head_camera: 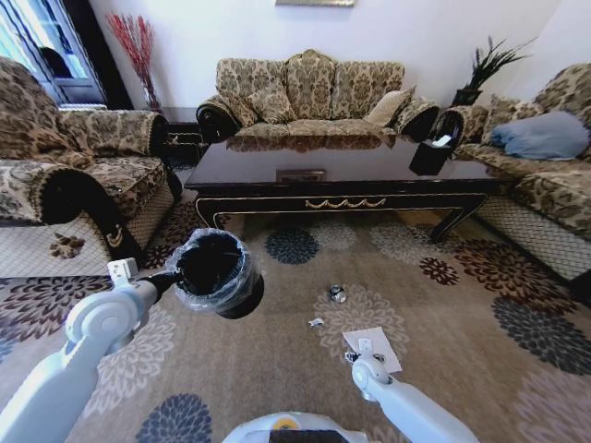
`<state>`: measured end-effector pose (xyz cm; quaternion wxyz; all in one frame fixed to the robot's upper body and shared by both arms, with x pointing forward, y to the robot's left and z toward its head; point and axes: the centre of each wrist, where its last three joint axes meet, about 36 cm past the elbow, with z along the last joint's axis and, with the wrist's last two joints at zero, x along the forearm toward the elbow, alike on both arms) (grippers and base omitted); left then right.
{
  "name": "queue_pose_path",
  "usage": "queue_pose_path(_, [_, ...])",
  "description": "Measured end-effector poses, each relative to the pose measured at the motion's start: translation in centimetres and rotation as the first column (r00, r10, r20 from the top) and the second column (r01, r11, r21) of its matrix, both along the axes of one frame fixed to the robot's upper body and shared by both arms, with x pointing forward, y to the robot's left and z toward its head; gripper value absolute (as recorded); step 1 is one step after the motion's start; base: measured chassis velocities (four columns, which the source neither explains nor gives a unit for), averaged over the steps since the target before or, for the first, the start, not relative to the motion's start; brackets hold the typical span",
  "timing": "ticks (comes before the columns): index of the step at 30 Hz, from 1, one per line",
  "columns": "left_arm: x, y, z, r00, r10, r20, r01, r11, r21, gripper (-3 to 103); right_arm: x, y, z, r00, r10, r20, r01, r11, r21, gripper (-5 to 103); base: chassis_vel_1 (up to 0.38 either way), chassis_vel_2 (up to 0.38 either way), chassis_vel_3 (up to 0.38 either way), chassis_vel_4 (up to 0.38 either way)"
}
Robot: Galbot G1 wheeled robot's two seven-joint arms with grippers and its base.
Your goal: Move to the front of the table and pick up the trash from the floor, then place it into the trash bin.
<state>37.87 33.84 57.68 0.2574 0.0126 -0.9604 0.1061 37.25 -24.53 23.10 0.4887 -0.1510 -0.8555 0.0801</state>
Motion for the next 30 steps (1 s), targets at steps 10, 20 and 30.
queue_pose_path(10, [0.3, -0.1, -0.3, 1.0, 0.0, -0.006, 0.0, 1.0, -0.003, 2, 0.2, 0.0, -0.3, 1.0, -0.002, 0.008, 0.001, 1.0, 0.005, 53, 0.0, 0.0, 0.0, 0.0])
queue_pose_path(20, [0.5, 0.0, -0.3, 1.0, 0.0, -0.005, 0.0, 1.0, -0.003, 2, 0.4, 0.0, -0.2, 0.999, 0.005, 0.043, -0.006, 1.0, 0.02, 20, 0.0, 0.0, 0.0, 0.0])
queue_pose_path(30, [0.5, -0.1, -0.4, 1.0, 0.001, -0.003, -0.001, 1.0, -0.011, 2, 1.8, -1.5, 2.0, 0.978, 0.009, 0.208, -0.025, 0.997, 0.077, 0, 0.0, 0.0, 0.0, 0.0])
